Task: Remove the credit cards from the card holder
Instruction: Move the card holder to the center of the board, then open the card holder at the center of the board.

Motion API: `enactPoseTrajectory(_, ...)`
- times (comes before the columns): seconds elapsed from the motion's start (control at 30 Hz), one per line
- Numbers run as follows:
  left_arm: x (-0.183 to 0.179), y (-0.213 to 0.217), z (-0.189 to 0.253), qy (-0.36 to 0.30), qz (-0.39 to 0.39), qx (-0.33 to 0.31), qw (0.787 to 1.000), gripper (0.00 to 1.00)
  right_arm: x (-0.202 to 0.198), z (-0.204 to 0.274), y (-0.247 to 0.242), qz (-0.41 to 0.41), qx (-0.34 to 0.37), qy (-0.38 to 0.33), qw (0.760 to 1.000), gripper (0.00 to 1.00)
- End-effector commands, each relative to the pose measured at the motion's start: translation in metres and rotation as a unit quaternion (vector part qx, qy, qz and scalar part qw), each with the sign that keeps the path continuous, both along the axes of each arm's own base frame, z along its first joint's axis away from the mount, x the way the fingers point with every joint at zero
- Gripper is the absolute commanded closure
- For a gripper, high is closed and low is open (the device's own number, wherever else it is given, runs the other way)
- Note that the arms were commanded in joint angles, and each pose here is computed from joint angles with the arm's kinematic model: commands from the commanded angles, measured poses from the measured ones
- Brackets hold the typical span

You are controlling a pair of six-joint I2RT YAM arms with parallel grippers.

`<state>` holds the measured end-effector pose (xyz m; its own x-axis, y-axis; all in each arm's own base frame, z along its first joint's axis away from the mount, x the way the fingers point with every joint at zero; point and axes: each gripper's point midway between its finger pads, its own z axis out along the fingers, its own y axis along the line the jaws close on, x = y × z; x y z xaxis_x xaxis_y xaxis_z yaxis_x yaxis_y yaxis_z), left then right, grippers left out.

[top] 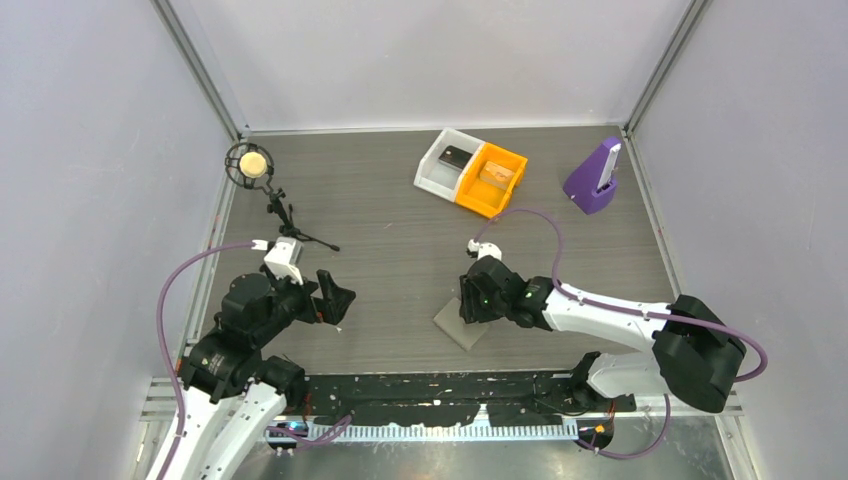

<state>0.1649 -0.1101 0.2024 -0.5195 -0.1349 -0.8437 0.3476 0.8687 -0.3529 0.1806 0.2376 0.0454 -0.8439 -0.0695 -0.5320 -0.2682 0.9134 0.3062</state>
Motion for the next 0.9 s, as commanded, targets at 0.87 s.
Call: enactPoseTrajectory(0.87, -0.002, -0.001, 0.021, -0.034, -0.013, -0.004, 0.999, 0.01, -0.003, -0.007, 0.018, 0.109, -0.095, -0.072, 0.987, 0.76)
